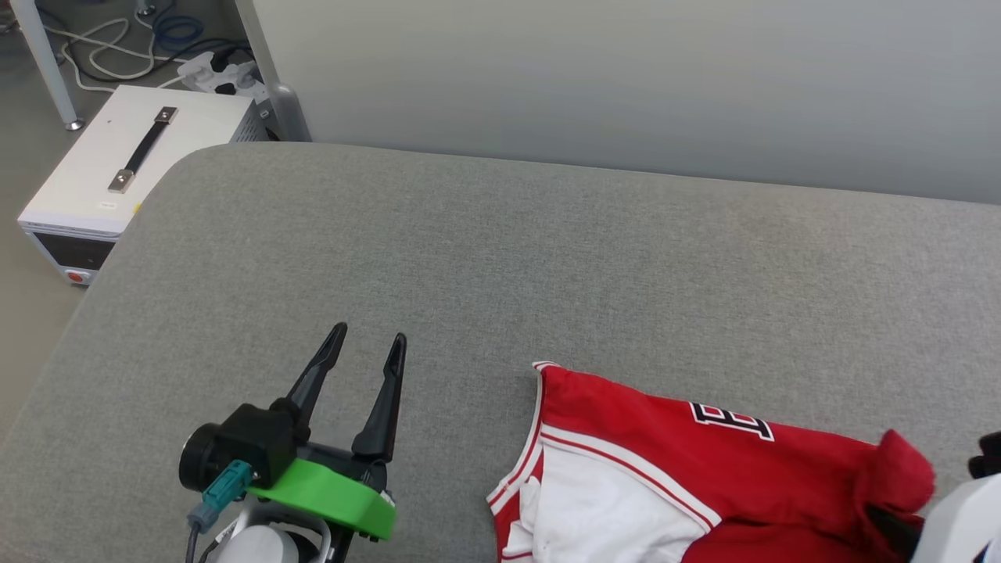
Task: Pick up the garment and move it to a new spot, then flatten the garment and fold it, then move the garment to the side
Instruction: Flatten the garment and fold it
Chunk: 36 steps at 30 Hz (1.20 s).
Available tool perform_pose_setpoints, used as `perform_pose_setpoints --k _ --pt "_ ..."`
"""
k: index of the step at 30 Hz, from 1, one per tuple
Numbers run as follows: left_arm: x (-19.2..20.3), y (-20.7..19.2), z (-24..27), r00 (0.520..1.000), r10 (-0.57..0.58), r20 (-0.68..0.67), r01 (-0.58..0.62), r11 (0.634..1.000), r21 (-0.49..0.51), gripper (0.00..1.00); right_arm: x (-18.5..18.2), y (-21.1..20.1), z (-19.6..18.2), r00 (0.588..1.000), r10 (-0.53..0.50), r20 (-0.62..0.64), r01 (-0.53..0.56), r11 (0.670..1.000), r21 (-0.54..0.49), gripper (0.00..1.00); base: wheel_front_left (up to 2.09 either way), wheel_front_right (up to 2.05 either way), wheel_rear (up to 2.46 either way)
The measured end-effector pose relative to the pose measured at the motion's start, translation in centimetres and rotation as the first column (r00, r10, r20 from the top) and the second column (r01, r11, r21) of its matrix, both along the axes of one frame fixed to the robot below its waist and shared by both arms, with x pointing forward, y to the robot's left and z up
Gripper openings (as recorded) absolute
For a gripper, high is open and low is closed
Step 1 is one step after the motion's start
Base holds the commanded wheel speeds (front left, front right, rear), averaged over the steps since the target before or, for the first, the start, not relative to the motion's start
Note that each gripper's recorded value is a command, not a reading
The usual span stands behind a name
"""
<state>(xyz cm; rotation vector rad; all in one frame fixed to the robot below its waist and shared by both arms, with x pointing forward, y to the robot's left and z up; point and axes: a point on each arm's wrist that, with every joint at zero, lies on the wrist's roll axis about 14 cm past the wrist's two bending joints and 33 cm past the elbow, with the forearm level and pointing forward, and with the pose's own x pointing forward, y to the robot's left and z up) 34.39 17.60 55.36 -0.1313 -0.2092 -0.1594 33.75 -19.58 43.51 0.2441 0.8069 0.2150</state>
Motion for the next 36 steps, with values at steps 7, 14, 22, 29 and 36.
perform_pose_setpoints --k 7,14,22,29,36 --pt "-0.8 0.5 0.0 1.000 0.019 0.003 -0.019 1.000 -0.005 1.00 -0.6 7.7 2.0 0.989 0.141 0.043 -0.146 0.977 0.156 0.00 0.00 0.00 0.00" --pt "-1.2 1.4 0.2 0.999 0.046 0.006 -0.046 0.999 -0.011 1.00 -0.6 14.0 3.9 0.969 0.231 0.090 -0.248 0.919 0.306 0.00 0.00 0.00 0.00" --pt "-1.6 2.4 -0.1 0.997 0.077 -0.005 -0.077 0.997 -0.014 1.00 0.3 18.2 4.0 0.953 0.278 0.123 -0.304 0.863 0.403 0.00 0.00 0.00 0.00" --pt "-1.9 3.0 -0.8 0.995 0.097 -0.029 -0.098 0.995 -0.013 1.00 0.8 20.9 2.2 0.947 0.306 0.100 -0.319 0.844 0.431 0.00 0.00 0.00 0.00" --pt "-2.2 3.3 -1.3 0.993 0.112 -0.046 -0.113 0.994 -0.012 1.00 1.2 21.7 0.1 0.951 0.304 0.059 -0.300 0.855 0.423 0.00 0.00 0.00 0.00"
